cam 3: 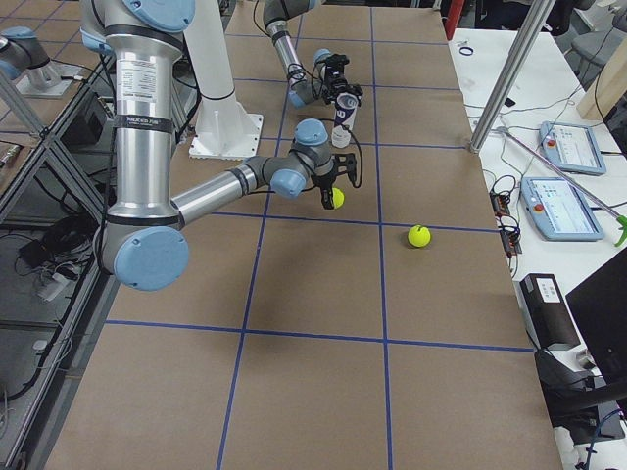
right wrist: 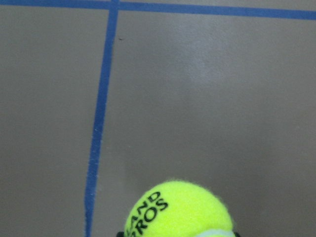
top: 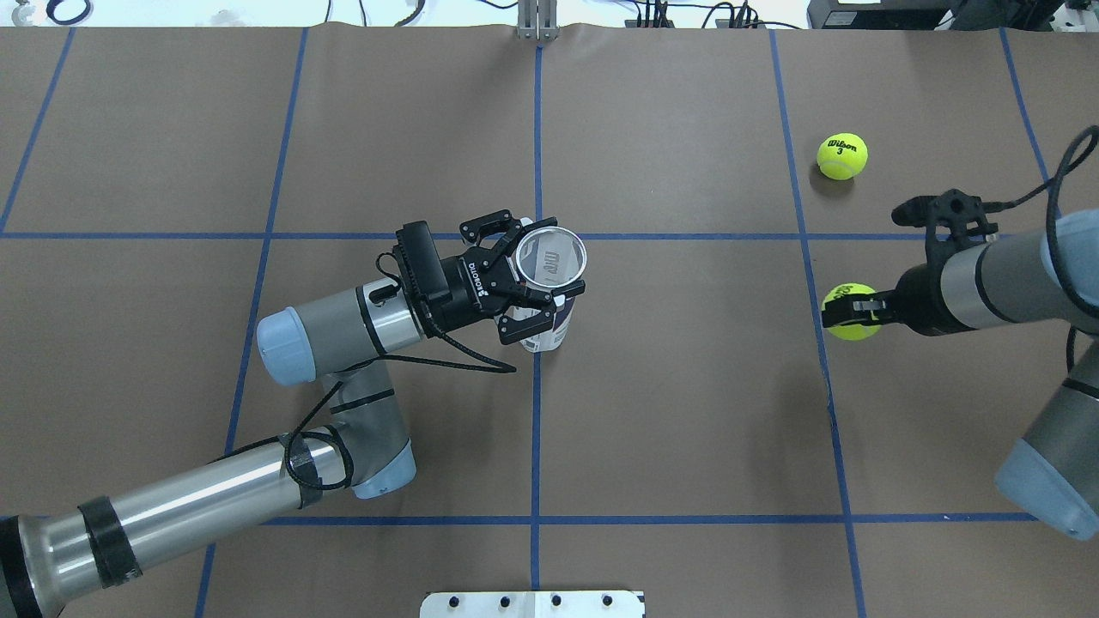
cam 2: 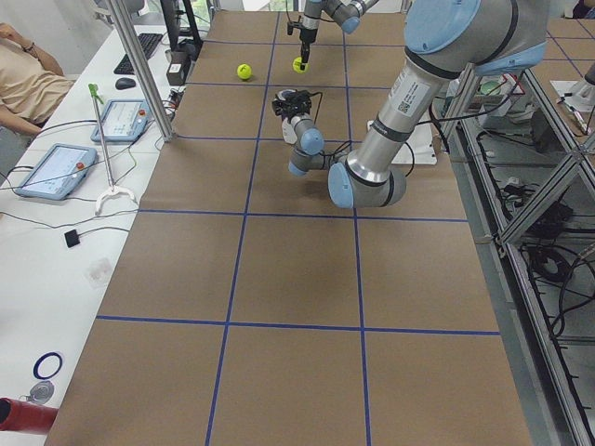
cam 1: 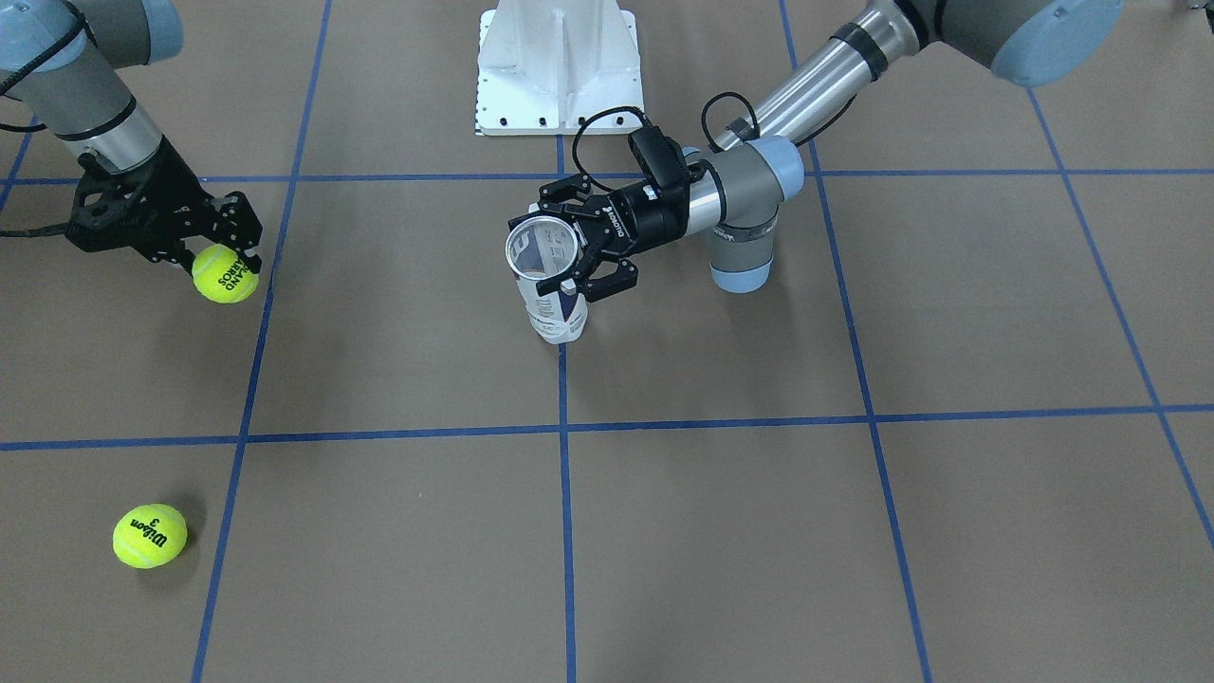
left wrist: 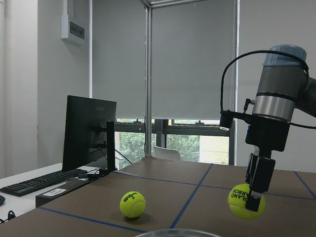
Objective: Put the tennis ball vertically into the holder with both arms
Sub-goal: 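Carry the ball with the right gripper to above the can's open top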
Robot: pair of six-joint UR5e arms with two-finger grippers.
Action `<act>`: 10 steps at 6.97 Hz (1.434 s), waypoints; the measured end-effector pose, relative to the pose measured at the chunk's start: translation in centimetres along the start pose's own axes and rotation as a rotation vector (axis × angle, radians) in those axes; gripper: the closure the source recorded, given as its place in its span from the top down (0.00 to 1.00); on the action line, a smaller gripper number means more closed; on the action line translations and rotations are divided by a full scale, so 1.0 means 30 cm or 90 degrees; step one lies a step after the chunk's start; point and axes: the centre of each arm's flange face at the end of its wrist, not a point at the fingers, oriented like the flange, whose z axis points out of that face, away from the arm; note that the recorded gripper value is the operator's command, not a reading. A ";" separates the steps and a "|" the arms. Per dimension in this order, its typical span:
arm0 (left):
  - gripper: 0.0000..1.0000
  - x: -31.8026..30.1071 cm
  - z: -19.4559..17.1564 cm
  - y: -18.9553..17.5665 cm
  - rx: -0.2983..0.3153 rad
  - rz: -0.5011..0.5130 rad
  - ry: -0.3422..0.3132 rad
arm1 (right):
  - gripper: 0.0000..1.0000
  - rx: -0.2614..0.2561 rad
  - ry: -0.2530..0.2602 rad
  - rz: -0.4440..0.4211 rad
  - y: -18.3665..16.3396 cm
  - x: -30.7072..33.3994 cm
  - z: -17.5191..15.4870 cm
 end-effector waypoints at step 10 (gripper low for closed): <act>0.98 -0.008 -0.043 0.022 -0.002 0.000 0.000 | 0.00 -0.036 -0.042 0.136 -0.154 -0.774 -0.415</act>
